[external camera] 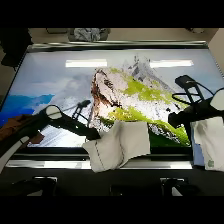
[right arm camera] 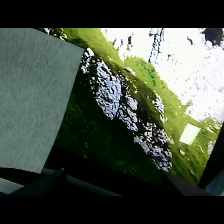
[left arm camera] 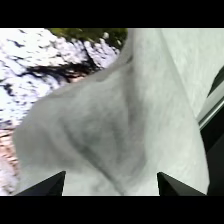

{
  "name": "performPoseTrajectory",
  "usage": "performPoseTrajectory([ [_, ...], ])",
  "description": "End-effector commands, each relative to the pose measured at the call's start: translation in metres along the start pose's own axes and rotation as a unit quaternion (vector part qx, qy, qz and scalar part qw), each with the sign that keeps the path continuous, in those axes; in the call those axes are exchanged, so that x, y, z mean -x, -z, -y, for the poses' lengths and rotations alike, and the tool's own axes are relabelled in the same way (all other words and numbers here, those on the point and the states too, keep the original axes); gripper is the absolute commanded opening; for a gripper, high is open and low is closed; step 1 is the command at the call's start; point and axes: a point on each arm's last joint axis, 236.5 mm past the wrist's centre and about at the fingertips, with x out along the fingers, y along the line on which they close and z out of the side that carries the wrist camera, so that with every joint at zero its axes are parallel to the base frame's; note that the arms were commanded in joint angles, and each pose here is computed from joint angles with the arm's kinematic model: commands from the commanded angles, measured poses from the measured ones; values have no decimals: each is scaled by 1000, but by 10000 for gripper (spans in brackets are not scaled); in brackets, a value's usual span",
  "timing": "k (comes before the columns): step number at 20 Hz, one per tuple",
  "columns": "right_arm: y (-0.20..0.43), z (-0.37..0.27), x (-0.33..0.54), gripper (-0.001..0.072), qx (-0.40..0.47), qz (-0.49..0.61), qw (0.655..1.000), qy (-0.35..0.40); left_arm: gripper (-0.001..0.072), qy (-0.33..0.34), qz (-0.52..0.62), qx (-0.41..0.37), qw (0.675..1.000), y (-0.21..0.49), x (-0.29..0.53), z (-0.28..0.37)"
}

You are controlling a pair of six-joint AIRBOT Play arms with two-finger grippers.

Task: Fold the shirts.

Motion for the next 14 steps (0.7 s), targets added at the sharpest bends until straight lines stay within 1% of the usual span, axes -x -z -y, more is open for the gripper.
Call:
performPoseTrajectory([
  [1, -2, -17, -35, 701, 9, -32, 998, -60, 661, -110, 19, 33, 993, -1, 74, -68],
  [3, 7, -40, -61, 701, 12, -63, 991, -120, 649, -120, 25, 81, 989, 18, 88, -91],
  [4, 13, -52, -73, 700, 10, -79, 985, -150, 601, -117, 14, 103, 988, 34, 81, -99],
  [6, 26, -67, -90, 697, -1, -107, 976, -188, 588, -99, -34, 137, 985, 74, 50, -105],
  [7, 32, -71, -95, 696, -5, -119, 973, -196, 611, -70, -50, 160, 983, 91, 29, -98],
  [8, 38, -73, -99, 696, -6, -127, 972, -199, 666, -35, -48, 181, 982, 100, 10, -87],
  [9, 43, -74, -100, 695, -3, -133, 970, -202, 703, -5, -31, 197, 980, 99, -4, -79],
  [11, 45, -75, -99, 687, -1, -138, 969, -204, 703, 33, 18, 233, 972, 87, -21, -71],
  [12, 46, -75, -98, 687, -1, -141, 969, -205, 701, 40, 37, 242, 969, 80, -26, -70],
  [14, 48, -76, -97, 687, -1, -144, 967, -208, 700, 34, 56, 241, 968, 72, -31, -70],
])
